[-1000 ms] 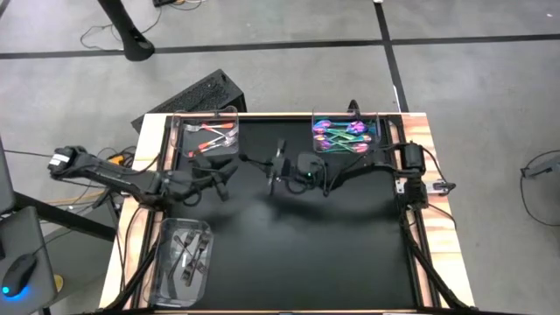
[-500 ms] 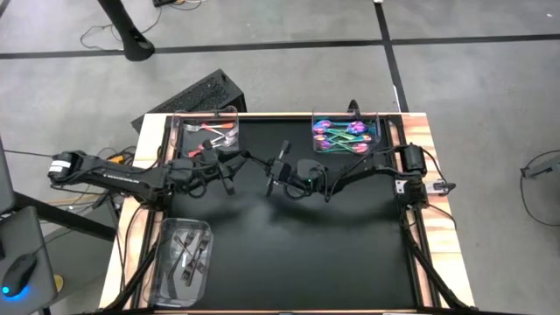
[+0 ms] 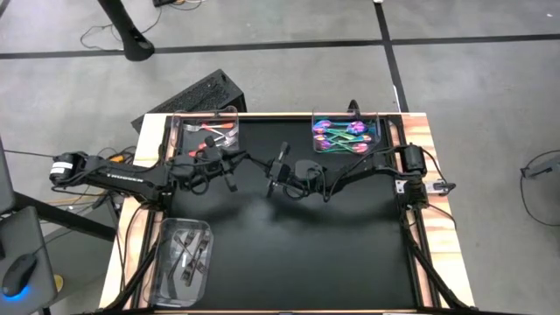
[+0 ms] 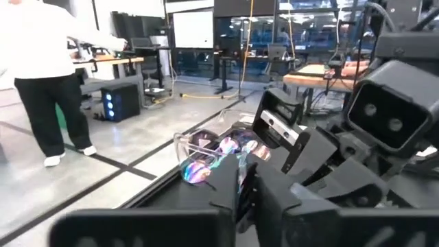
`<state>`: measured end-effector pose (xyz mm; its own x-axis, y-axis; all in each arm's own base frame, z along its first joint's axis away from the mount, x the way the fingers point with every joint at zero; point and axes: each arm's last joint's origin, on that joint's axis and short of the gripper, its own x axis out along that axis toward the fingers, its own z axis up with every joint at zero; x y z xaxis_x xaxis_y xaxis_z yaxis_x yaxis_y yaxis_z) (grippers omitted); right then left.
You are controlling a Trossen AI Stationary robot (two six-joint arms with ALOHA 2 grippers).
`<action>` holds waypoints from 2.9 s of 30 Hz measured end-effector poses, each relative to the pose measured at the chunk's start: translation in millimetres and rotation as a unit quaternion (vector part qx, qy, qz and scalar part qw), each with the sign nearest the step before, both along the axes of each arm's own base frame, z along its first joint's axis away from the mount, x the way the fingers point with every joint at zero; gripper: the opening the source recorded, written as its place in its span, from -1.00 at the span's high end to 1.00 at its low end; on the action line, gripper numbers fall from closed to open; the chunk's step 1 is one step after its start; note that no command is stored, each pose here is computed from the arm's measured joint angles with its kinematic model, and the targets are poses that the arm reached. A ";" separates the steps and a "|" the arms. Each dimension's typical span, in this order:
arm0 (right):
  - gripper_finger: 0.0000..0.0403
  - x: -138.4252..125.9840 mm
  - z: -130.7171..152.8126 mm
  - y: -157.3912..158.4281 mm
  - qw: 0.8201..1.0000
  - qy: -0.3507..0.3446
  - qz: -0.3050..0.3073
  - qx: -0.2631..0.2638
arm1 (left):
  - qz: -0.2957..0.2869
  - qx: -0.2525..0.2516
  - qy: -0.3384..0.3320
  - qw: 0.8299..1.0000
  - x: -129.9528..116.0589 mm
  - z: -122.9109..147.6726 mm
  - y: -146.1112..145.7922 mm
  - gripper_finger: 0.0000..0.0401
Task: Sort silverware by color (type)
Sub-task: Put the black fork into bottom transparent bin, then return to Home Position
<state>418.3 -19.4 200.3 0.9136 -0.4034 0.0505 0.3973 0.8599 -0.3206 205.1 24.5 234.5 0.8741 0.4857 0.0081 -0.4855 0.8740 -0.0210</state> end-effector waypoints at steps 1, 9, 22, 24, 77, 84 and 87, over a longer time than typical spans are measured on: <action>0.97 0.0 0.0 0.1 1.000 0.000 0.002 0.000 | 0.000 0.003 0.004 1.000 0.0 -0.5 0.0 0.95; 0.58 0.0 -1.1 -8.1 0.998 -0.023 0.009 0.063 | 0.022 -0.002 0.158 0.987 -9.8 19.4 0.2 1.00; 0.18 -1.4 -0.7 -24.5 0.995 -0.041 -0.009 0.094 | -0.189 -0.274 0.344 0.878 -70.8 115.4 -24.0 1.00; 0.18 -2.1 -0.7 -30.2 0.992 -0.050 -0.015 0.112 | -0.222 -0.321 0.344 0.854 -71.9 113.8 -29.0 1.00; 0.49 -68.9 56.1 -16.3 0.955 0.065 0.190 0.217 | -0.143 -0.309 0.265 0.902 -90.7 70.6 -64.1 0.37; 0.54 -123.1 54.8 -12.4 0.956 0.026 0.167 0.239 | -0.098 -0.150 0.251 0.951 -77.8 66.4 -50.9 0.37; 0.57 -144.9 55.4 -9.5 0.953 0.010 0.170 0.251 | -0.149 -0.095 0.217 0.960 -60.6 58.3 -48.3 0.37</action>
<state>273.3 -28.8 255.7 0.9946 -0.0533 -0.0894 0.0672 0.9846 0.1613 144.4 -23.8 292.7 0.8756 0.1701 -0.4522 -0.2130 0.9760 -0.0455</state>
